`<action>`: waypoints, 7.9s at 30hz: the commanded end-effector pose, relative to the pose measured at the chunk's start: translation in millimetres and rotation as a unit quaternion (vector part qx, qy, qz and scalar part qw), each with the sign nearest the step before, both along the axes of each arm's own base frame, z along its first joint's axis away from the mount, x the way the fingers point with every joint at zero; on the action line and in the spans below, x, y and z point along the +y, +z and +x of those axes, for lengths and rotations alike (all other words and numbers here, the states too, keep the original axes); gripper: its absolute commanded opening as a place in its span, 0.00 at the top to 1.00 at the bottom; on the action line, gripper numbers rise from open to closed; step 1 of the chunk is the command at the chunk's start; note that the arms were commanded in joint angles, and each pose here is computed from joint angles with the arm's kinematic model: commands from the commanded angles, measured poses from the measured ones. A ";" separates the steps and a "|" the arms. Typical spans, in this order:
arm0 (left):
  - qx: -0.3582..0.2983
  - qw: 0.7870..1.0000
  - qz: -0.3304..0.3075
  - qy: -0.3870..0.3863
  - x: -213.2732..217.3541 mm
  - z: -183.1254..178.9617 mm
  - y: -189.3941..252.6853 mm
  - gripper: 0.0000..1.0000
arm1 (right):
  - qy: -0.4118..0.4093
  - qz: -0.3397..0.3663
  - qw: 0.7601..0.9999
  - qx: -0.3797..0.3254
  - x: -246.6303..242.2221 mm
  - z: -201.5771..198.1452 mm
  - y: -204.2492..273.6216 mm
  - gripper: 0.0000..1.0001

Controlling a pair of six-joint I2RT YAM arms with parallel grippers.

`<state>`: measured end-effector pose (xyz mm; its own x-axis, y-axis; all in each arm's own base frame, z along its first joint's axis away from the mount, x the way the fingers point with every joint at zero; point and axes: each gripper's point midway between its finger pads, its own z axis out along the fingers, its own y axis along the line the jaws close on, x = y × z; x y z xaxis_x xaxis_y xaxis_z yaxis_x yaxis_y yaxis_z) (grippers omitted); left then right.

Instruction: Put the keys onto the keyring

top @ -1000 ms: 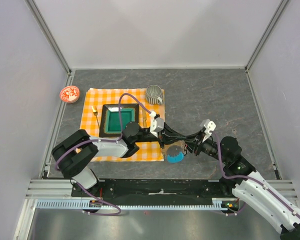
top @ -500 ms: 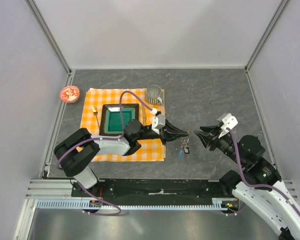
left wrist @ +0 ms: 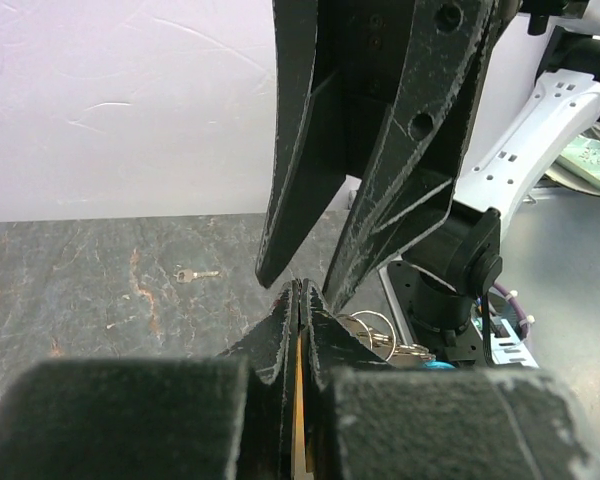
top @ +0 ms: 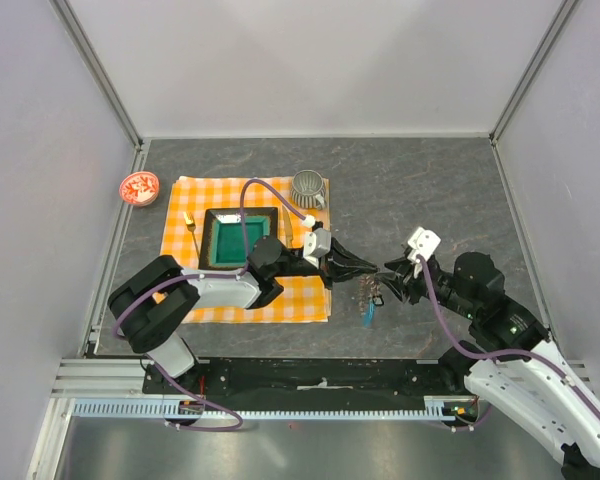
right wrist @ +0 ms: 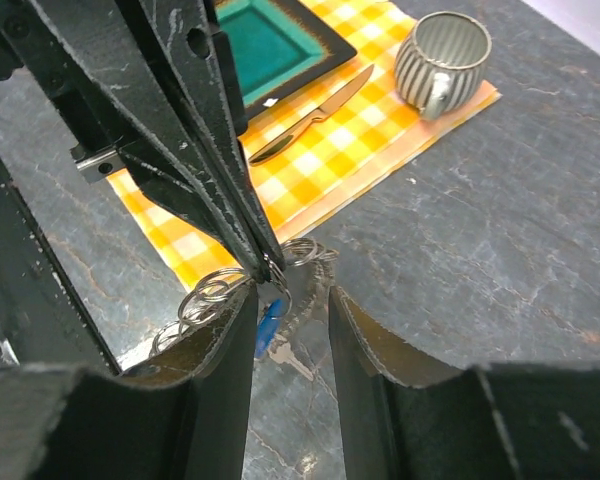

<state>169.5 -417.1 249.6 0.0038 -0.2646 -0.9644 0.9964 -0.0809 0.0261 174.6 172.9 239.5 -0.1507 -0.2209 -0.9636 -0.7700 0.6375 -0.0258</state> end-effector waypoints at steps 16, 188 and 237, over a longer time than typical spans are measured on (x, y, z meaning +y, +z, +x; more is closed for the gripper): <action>-0.135 0.979 -0.143 -0.045 34.7 -33.1 80.1 0.98 | 0.082 -0.007 0.996 -0.038 22.4 -3.1 6.4 0.64; -0.102 0.990 -0.080 0.052 46.3 85.5 38.7 0.98 | -0.060 0.225 0.972 0.034 23.7 101.5 -24.7 0.57; -0.141 0.986 -0.048 -0.078 44.5 48.6 42.7 0.98 | 0.113 0.216 0.969 0.035 39.7 72.6 -24.9 1.00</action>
